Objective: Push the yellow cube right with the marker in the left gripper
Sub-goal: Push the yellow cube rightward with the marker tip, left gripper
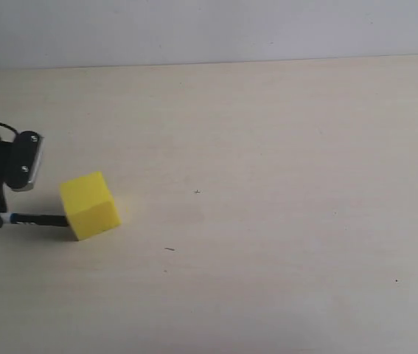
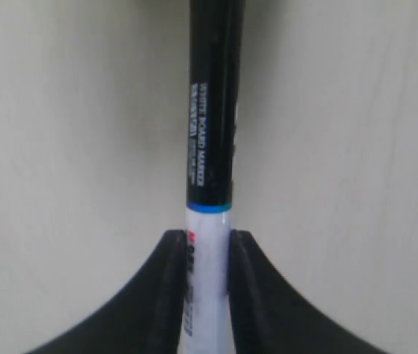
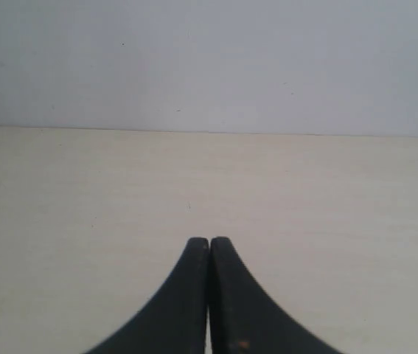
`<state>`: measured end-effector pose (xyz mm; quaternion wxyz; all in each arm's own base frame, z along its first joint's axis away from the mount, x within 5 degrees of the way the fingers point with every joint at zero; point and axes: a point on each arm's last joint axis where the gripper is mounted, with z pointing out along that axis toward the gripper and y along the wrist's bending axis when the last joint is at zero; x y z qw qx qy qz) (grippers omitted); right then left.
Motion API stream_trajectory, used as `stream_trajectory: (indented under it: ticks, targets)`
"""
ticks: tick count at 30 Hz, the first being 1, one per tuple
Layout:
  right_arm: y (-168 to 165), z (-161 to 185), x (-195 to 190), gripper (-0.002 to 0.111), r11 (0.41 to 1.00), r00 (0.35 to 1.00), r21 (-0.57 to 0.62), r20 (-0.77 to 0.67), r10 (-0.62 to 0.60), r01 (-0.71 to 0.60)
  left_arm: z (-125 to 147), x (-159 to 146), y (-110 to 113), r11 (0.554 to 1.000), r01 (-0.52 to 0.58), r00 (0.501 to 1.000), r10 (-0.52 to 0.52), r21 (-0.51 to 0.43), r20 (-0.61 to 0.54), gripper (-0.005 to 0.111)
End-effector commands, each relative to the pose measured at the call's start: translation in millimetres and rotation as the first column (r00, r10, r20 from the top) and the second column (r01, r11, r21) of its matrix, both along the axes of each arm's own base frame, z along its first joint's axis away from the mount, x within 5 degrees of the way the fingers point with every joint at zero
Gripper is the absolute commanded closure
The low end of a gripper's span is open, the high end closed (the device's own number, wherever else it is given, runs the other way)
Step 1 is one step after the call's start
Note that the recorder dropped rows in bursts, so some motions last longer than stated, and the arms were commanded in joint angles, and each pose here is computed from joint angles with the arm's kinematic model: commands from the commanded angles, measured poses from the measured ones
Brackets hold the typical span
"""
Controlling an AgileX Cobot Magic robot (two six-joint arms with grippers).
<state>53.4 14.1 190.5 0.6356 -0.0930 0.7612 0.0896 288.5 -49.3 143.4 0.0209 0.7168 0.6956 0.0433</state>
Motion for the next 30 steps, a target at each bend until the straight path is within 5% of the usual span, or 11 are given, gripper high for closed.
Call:
stream_trajectory:
  ticks: [1,7,12,20,30]
  targets:
    - [-0.3,-0.9,0.0,0.108,1.0,1.0,-0.003,0.005,-0.005,0.005,-0.3,-3.6,-18.1,0.999,-0.052,0.999,0.053,-0.013,0.004,0.107]
    - [-0.3,-0.9,0.0,0.108,1.0,1.0,-0.003,0.005,-0.005,0.005,-0.3,-5.0,4.8,0.979,-0.201,0.979,0.203,0.046,-0.038,0.107]
    - [-0.3,-0.9,0.0,0.108,1.0,1.0,-0.003,0.005,-0.005,0.005,-0.2,-1.6,1.0,0.964,-0.265,0.964,0.265,0.007,0.0,0.107]
    - [-0.3,-0.9,0.0,0.108,1.0,1.0,-0.003,0.005,-0.005,0.005,2.6,-0.1,-54.6,0.987,-0.117,0.983,0.131,-0.113,0.127,0.107]
    - [-0.3,-0.9,0.0,0.108,1.0,1.0,-0.003,0.005,-0.005,0.005,4.0,6.1,-29.3,0.974,-0.219,0.967,0.225,-0.058,0.118,0.107]
